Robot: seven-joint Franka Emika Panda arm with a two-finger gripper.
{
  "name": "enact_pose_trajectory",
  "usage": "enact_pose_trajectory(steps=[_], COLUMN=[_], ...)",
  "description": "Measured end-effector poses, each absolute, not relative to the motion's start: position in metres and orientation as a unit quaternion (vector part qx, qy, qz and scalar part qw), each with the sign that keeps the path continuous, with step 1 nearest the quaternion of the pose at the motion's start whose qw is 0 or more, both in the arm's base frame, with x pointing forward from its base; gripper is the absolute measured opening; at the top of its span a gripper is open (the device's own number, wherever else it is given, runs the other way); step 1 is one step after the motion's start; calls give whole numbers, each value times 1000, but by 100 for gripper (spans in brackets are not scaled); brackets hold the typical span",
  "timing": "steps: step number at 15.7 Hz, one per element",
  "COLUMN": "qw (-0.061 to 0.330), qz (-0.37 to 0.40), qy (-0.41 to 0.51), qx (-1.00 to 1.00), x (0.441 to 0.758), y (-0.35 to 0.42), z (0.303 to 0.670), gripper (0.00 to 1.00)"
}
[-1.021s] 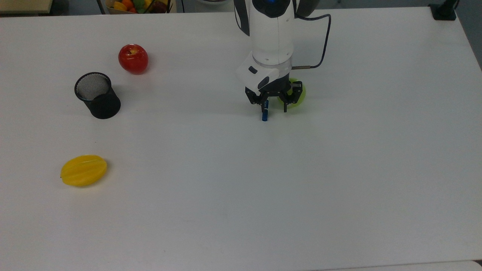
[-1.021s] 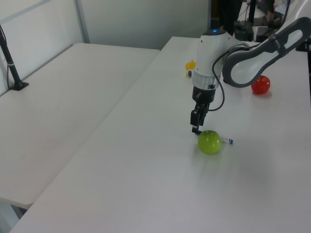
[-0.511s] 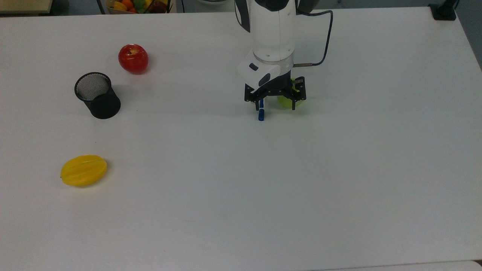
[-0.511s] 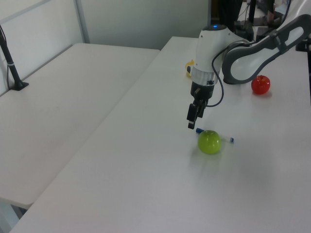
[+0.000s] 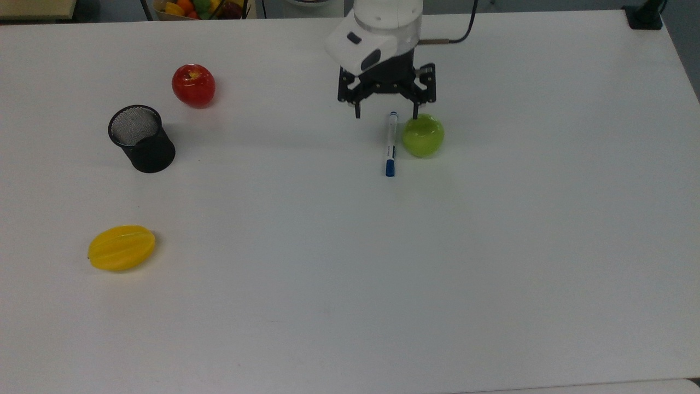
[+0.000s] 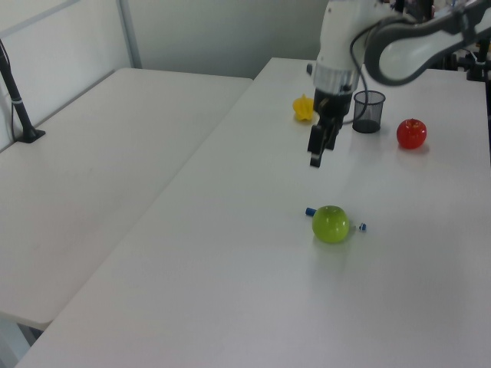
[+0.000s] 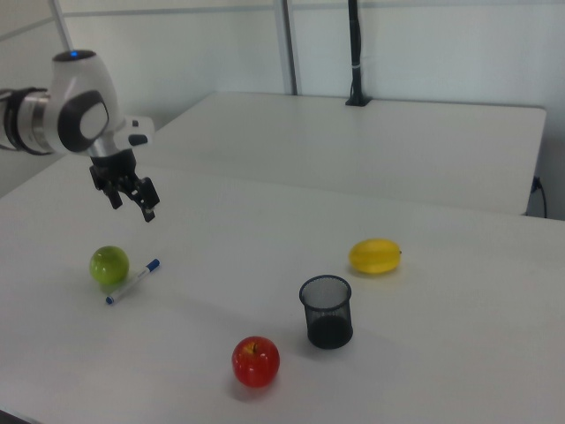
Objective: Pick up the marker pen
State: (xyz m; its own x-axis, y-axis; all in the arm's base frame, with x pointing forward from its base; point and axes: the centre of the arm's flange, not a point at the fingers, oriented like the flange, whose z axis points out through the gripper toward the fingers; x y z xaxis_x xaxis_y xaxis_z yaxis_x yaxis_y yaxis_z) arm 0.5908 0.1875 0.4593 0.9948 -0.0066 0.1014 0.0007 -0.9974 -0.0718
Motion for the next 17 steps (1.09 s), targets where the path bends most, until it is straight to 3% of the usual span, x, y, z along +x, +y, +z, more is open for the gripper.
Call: enact_pose_trajectory(steps=[4, 8, 12, 17], qw=[15, 2, 14, 37], qz=[-30, -13, -14, -30], qy=[14, 35, 56, -15], qx=[-999, -999, -998, -999], x=[562, 545, 546, 554], y=[165, 137, 101, 54], z=[523, 563, 591, 608], gripper=[100, 100, 100, 100])
